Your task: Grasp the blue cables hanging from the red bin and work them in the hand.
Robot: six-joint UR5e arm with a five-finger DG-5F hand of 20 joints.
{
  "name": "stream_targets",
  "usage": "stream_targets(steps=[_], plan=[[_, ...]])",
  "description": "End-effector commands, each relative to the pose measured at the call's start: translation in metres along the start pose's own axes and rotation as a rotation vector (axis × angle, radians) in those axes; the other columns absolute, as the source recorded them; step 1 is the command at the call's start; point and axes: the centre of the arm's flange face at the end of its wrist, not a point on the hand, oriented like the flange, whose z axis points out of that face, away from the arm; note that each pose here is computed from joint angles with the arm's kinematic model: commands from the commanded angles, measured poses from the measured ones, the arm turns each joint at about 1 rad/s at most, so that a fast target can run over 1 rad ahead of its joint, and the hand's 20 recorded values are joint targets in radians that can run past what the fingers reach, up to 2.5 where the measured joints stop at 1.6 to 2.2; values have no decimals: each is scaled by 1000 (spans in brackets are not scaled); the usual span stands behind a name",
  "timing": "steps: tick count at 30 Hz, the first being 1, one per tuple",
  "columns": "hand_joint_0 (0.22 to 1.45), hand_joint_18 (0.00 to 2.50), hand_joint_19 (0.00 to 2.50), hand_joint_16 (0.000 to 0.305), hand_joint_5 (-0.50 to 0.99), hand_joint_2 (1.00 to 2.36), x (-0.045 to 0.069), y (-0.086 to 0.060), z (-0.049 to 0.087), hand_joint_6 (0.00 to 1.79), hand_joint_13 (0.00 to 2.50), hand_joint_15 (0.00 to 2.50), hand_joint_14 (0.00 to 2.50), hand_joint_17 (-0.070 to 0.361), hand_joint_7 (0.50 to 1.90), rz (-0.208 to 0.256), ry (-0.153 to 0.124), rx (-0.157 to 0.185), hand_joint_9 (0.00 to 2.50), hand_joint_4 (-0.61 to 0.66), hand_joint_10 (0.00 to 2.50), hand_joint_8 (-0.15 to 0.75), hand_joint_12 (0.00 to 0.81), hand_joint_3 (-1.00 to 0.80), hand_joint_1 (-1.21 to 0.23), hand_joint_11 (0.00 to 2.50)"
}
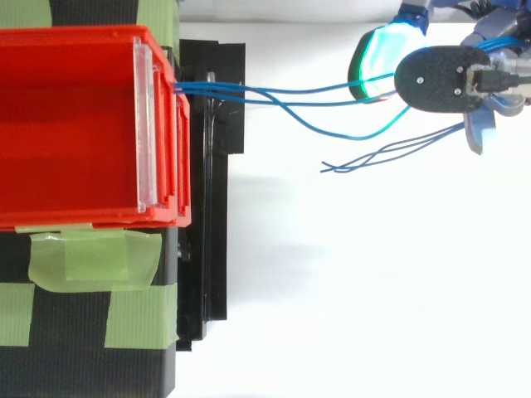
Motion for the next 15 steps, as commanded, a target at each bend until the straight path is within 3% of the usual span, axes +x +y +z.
stream_targets(steps=[1, 2, 4, 6, 12, 15], plan=[[931, 2364, 556, 218, -128, 1008, 0, 0, 0, 831, 1985, 1939, 2500, 164, 1055, 1, 0, 0, 1701, 236, 2500, 656, 743, 85, -721, 2500], [920, 2364, 556, 218, -127, 1011, 0, 0, 0, 817, 1985, 1939, 2500, 164, 1067, 1, 0, 0, 1701, 231, 2500, 656, 743, 1, -721, 2500], [889, 2364, 556, 218, -116, 1017, 0, 0, 0, 725, 1985, 1939, 2500, 164, 1136, 1, 0, 0, 1701, 198, 2500, 656, 743, -344, -718, 2500], [882, 2364, 556, 218, -112, 1017, 0, 0, 0, 694, 1985, 1939, 2500, 164, 1158, 1, 0, 0, 1701, 190, 2500, 656, 743, -438, -716, 2500], [884, 2364, 556, 218, -113, 1020, 0, 0, 0, 707, 1985, 1939, 2500, 164, 1152, 1, 0, 0, 1701, 192, 2500, 656, 743, -282, -722, 2500], [866, 2364, 556, 218, -115, 1018, 0, 0, 0, 719, 1985, 1939, 2500, 164, 1151, 1, 0, 0, 1701, 180, 2500, 656, 743, -317, -732, 2500]])
